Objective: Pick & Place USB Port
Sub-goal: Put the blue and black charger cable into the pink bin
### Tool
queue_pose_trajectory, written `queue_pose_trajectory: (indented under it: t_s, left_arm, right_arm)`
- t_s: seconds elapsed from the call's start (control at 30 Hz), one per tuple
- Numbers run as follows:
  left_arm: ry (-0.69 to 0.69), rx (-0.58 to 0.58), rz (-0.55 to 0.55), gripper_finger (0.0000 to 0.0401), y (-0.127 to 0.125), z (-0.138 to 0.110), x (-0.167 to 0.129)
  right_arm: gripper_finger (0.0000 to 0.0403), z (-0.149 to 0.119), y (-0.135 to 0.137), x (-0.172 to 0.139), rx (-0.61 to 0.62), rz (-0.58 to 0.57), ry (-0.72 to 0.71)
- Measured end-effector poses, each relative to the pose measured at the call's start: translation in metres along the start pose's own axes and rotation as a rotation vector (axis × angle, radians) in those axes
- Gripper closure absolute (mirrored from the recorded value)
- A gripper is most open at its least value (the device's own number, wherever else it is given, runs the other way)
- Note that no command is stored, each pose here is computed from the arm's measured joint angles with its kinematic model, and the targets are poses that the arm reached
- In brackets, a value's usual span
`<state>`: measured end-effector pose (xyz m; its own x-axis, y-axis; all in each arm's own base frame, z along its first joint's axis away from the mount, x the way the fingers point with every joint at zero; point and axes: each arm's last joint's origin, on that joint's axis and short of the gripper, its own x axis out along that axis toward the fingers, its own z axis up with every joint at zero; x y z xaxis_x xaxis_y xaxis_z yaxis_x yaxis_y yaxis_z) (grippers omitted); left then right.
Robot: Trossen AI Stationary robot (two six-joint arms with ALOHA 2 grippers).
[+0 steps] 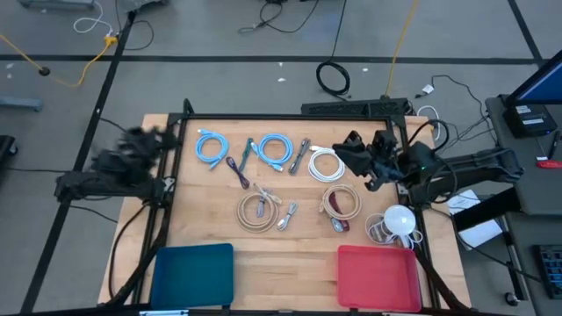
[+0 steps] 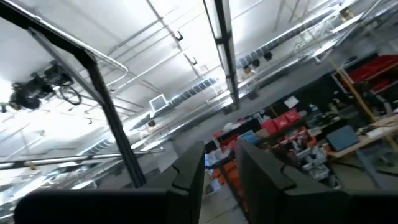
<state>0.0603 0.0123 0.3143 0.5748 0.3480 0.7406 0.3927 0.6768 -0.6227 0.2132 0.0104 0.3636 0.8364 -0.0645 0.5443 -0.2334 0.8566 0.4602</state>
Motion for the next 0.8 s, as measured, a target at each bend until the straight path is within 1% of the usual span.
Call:
queue_pose_trajectory:
  t_s: [0.03,0.07,0.1,0.13,0.17,0.23,0.3,0.33,0.43,0.5,0.57,0.63,0.73,0.8]
  left_arm:
    - [0.031,0.059,-0.012,0.0164,-0.013,0.007,0.011]
    - [0.093,0.135,0.008,0.0164,-0.025,0.012,0.022]
    - [0.181,0.233,0.067,0.0164,-0.035,0.015,0.034]
    - [0.292,0.335,0.154,0.0164,-0.042,0.018,0.044]
    - [0.416,0.437,0.272,0.0164,-0.046,0.018,0.054]
    - [0.645,0.624,0.552,0.0164,-0.045,0.016,0.068]
    - [0.792,0.760,0.820,0.0164,-0.035,0.007,0.080]
    - [0.838,0.799,0.907,0.0164,-0.028,0.001,0.088]
    - [0.957,0.830,1.023,0.0164,-0.002,-0.023,0.112]
    - [1.048,0.798,1.077,0.0164,0.023,-0.041,0.127]
    - [1.145,0.764,1.161,0.0164,0.054,-0.056,0.136]
    - [1.251,0.748,1.277,0.0164,0.087,-0.067,0.137]
    - [1.358,0.744,1.386,0.0164,0.129,-0.075,0.137]
    - [1.428,0.751,1.455,0.0164,0.152,-0.078,0.132]
  right_arm:
    - [0.0319,-0.001,-0.001,0.000,-0.004,-0.014,-0.004]
    - [0.0319,-0.001,-0.001,0.001,-0.014,-0.017,-0.003]
    - [0.0319,-0.002,-0.002,0.001,-0.026,-0.019,-0.001]
    - [0.0319,-0.003,-0.002,0.001,-0.036,-0.020,0.001]
    - [0.0319,-0.003,-0.002,0.001,-0.045,-0.022,0.003]
    - [0.0319,-0.004,-0.003,0.002,-0.055,-0.032,0.003]
    - [0.0319,-0.004,-0.004,0.002,-0.064,-0.049,0.004]
    - [0.0319,-0.005,-0.004,0.002,-0.074,-0.052,0.008]
    - [0.0319,-0.006,-0.005,0.002,-0.100,-0.056,0.017]
    - [0.0319,-0.006,-0.005,0.002,-0.106,-0.056,0.017]
    - [0.0319,-0.007,-0.005,0.002,-0.107,-0.058,0.027]
    - [0.0319,-0.008,-0.006,0.002,-0.109,-0.064,0.042]
    - [0.0319,-0.010,-0.005,0.001,-0.107,-0.067,0.060]
    - [0.0319,-0.013,-0.005,0.001,-0.106,-0.071,0.080]
